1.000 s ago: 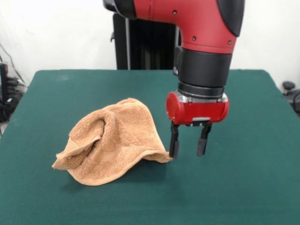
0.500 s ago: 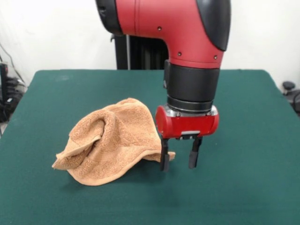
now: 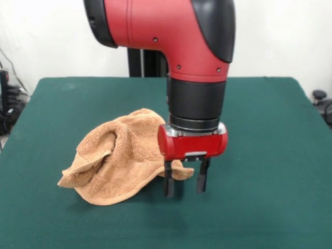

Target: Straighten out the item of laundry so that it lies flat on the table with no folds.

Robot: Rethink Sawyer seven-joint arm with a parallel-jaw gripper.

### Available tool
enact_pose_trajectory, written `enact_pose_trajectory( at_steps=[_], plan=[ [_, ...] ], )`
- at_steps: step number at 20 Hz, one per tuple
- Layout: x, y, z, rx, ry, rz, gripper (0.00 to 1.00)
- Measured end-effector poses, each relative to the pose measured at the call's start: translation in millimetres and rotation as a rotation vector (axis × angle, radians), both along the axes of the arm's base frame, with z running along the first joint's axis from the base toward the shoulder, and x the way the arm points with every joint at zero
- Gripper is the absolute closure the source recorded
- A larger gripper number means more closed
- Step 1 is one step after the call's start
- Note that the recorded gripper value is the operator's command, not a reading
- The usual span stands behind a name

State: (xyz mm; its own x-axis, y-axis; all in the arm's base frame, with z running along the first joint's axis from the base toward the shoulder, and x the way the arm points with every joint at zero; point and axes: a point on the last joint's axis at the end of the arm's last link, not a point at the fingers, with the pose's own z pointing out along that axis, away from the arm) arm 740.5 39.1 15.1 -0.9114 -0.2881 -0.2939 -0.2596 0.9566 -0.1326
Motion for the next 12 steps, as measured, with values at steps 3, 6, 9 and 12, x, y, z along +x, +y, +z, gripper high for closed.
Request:
enact_pose_trajectory(
  at_steps=[3,6,9,12],
  plan=[
    [-2.9,-6.1,-8.2,0.007,0.011,0.002,0.0],
    [-6.9,-11.1,-15.3,0.008,0.025,0.009,0.0],
    [-8.0,-12.4,-17.5,0.012,0.03,0.011,0.0],
    [-9.2,-11.9,-18.2,0.01,0.032,0.017,0.0]
  ],
)
